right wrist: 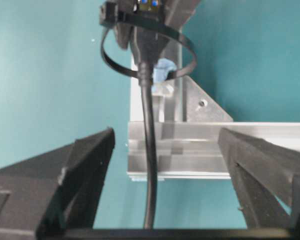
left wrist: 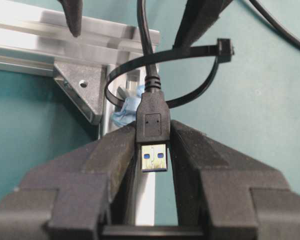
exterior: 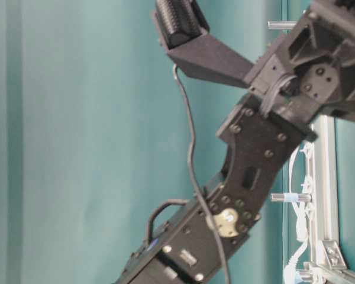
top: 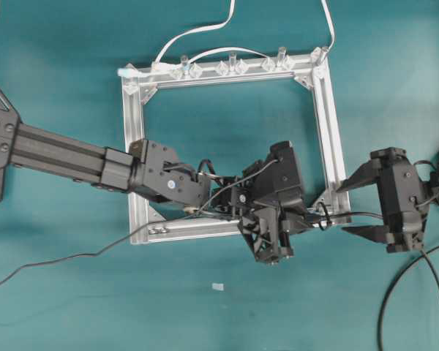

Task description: Insert the wire through the string loop located on the right side.

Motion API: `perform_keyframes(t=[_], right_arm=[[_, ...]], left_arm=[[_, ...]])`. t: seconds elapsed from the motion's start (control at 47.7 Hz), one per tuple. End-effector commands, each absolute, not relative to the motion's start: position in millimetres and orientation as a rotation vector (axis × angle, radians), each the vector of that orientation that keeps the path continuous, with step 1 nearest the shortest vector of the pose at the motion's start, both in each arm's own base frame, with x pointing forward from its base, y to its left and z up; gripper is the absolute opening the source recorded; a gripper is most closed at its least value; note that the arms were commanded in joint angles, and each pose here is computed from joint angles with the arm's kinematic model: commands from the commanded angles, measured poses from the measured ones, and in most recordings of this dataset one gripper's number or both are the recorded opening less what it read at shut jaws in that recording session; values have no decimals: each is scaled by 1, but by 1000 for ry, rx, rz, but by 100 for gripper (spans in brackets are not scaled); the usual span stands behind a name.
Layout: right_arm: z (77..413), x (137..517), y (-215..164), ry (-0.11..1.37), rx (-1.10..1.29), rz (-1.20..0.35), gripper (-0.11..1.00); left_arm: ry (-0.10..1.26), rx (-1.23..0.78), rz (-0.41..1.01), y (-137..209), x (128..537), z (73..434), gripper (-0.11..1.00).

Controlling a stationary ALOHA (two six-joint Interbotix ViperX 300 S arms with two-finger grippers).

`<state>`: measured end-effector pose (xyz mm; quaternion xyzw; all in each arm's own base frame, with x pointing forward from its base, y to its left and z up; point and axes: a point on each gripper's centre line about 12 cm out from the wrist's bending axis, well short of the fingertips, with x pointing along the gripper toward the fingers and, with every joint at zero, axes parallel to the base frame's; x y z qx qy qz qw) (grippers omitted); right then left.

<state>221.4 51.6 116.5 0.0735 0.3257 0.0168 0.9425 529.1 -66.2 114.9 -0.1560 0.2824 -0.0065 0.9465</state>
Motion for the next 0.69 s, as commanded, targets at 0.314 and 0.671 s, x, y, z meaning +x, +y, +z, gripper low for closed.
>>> perform_keyframes(t=[0.314, 0.671], right_arm=[[120, 223, 52, 645, 152, 36, 93], [120, 223, 51, 645, 151, 34, 93]], left_arm=[[573, -315, -12, -59, 492, 161, 21], [641, -311, -8, -59, 459, 164, 21]])
